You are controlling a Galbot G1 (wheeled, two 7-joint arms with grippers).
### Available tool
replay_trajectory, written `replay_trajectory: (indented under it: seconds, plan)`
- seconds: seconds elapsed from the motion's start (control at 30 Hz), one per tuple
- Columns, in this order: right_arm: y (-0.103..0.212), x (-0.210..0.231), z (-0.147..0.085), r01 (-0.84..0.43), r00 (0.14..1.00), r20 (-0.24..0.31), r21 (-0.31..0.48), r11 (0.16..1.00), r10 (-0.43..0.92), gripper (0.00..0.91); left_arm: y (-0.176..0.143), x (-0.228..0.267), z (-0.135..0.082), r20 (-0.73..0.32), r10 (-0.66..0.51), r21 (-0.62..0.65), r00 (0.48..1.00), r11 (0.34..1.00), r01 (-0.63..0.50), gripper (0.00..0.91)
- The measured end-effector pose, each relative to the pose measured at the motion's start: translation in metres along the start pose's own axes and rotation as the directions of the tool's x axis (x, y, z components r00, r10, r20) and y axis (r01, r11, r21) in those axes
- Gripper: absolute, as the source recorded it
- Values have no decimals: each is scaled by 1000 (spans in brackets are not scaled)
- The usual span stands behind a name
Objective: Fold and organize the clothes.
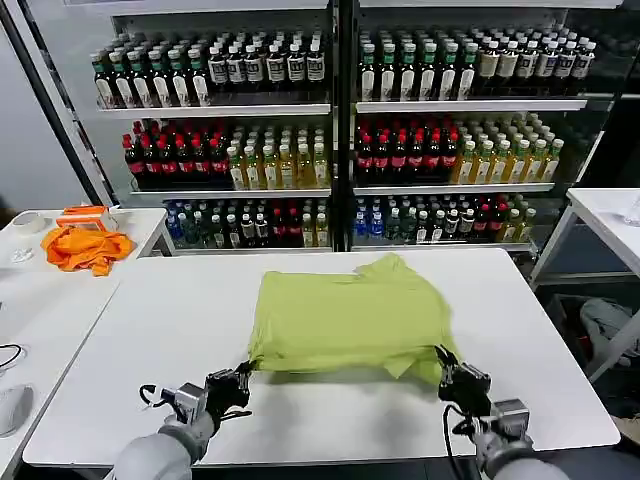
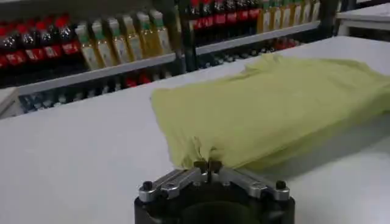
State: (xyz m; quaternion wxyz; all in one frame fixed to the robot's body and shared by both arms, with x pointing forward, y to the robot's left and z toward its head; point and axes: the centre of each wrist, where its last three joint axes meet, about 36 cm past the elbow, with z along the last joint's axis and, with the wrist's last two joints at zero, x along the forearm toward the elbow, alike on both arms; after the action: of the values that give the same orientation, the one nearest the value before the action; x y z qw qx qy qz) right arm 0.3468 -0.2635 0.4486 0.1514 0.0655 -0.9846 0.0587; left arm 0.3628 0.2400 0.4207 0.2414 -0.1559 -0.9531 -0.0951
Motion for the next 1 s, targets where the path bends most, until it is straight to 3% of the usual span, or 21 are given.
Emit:
replay_trajectory:
  seconds: [0.27, 0.3, 0.33, 0.37, 0.4, 0.43, 0.77, 1.0]
  plan:
    - [-5, -26, 3, -6, 1000, 0, 25, 1000, 6, 0, 1, -28, -7, 18, -39, -29, 999, 999, 40, 50]
    - [-5, -28, 4, -6, 1000, -3, 28, 1000, 6, 232, 1, -31, -7, 20, -45, -37, 999, 998, 46, 131]
    - [-5, -31, 5, -6, 1000, -6, 32, 999, 6, 232, 1, -35, -9, 24, -54, -45, 998, 997, 55, 131]
    - [-4, -32, 6, -6, 1000, -9, 37, 999, 6, 907, 1, -37, -10, 27, -60, -52, 998, 997, 61, 333]
    - [-3, -35, 8, -5, 1000, -16, 44, 999, 6, 907, 0, -40, -10, 31, -67, -58, 997, 996, 68, 705]
    - [-2, -36, 10, -5, 1000, -23, 50, 999, 6, 907, 0, -43, -11, 35, -72, -65, 997, 995, 75, 907]
    - [0, -37, 14, -30, 999, -20, 89, 996, 32, 907, -6, -52, -15, 57, -93, -83, 994, 992, 97, 907]
    - [2, -20, 15, -54, 998, -23, 75, 996, 56, 907, -11, -43, -9, 55, -103, -73, 993, 992, 107, 907]
